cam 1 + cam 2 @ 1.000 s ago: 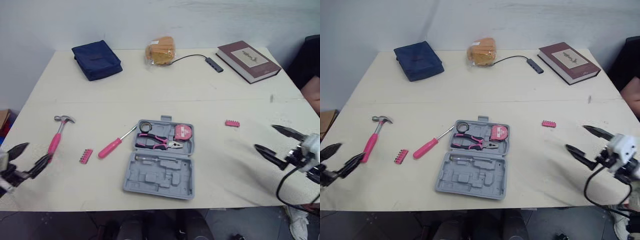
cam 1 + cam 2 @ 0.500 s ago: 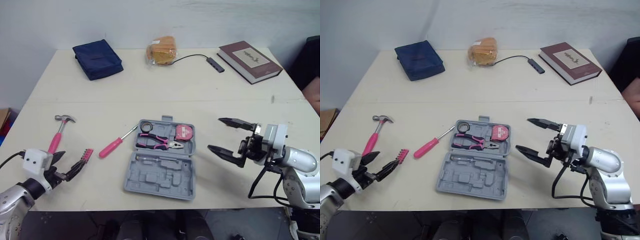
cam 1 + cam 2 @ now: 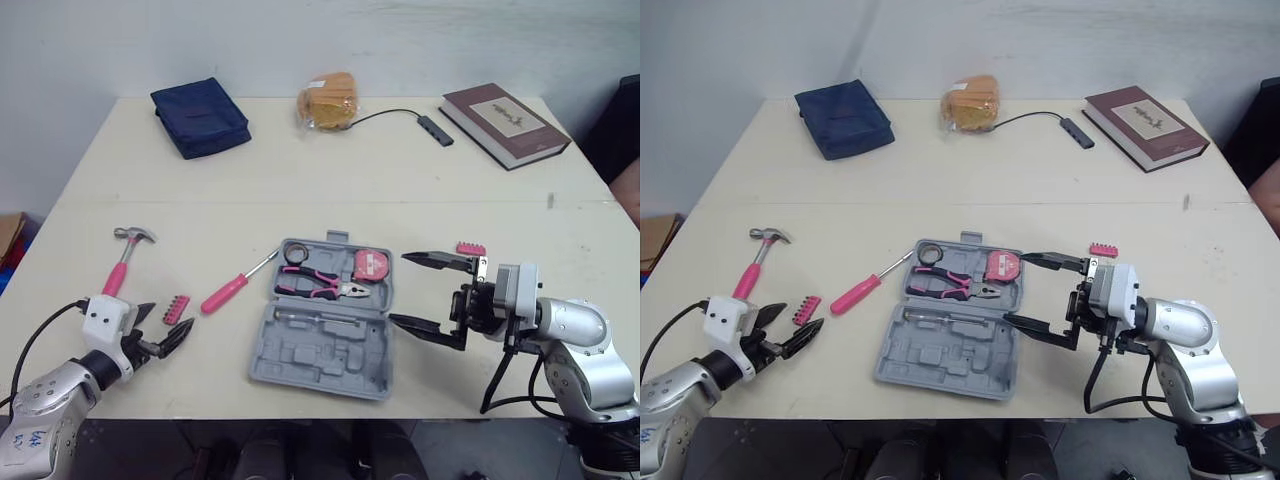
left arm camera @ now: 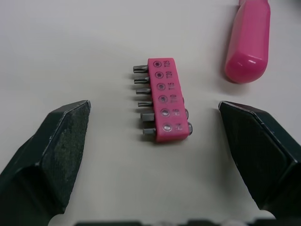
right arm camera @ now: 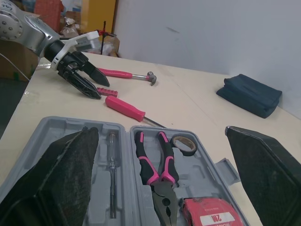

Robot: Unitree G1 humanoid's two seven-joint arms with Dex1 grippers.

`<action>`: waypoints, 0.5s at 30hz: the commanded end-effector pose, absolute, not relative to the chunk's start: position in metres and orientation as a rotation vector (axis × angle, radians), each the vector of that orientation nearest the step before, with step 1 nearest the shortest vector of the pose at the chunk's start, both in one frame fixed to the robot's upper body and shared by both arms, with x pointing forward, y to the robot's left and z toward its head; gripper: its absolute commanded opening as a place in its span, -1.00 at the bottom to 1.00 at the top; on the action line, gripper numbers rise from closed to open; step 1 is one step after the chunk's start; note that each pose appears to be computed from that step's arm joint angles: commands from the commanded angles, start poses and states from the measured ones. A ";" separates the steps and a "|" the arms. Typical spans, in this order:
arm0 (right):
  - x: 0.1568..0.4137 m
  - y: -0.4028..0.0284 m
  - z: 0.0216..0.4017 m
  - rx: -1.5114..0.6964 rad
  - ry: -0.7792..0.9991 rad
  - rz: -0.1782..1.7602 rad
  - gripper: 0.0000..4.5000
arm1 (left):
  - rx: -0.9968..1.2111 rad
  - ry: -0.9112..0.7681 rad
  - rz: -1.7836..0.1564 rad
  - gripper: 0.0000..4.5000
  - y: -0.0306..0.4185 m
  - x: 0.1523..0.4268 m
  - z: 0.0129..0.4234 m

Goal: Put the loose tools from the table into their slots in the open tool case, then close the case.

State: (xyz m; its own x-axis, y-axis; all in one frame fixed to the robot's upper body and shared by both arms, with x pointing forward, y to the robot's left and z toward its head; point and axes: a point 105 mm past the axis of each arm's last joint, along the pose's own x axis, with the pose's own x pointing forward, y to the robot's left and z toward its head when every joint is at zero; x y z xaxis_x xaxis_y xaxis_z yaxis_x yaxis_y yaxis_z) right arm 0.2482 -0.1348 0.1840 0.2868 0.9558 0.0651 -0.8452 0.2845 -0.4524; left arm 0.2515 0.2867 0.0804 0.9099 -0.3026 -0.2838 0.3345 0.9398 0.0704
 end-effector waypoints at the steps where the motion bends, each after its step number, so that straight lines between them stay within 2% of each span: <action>1: 0.244 -0.132 0.193 -0.391 -0.386 1.238 1.00 | 0.096 0.101 -0.310 0.97 0.294 0.253 0.114; 3: 0.244 -0.132 0.192 -0.392 -0.381 1.233 1.00 | 0.068 0.025 -0.243 0.97 0.310 0.249 0.131; 7: 0.244 -0.131 0.189 -0.388 -0.374 1.236 1.00 | 0.061 0.026 -0.171 0.97 0.335 0.243 0.141; 11: 0.244 -0.130 0.188 -0.387 -0.371 1.245 1.00 | 0.050 0.088 -0.018 0.97 0.371 0.249 0.145; 15: 0.244 -0.130 0.187 -0.389 -0.370 1.253 1.00 | 0.042 0.174 -0.010 0.97 0.377 0.256 0.144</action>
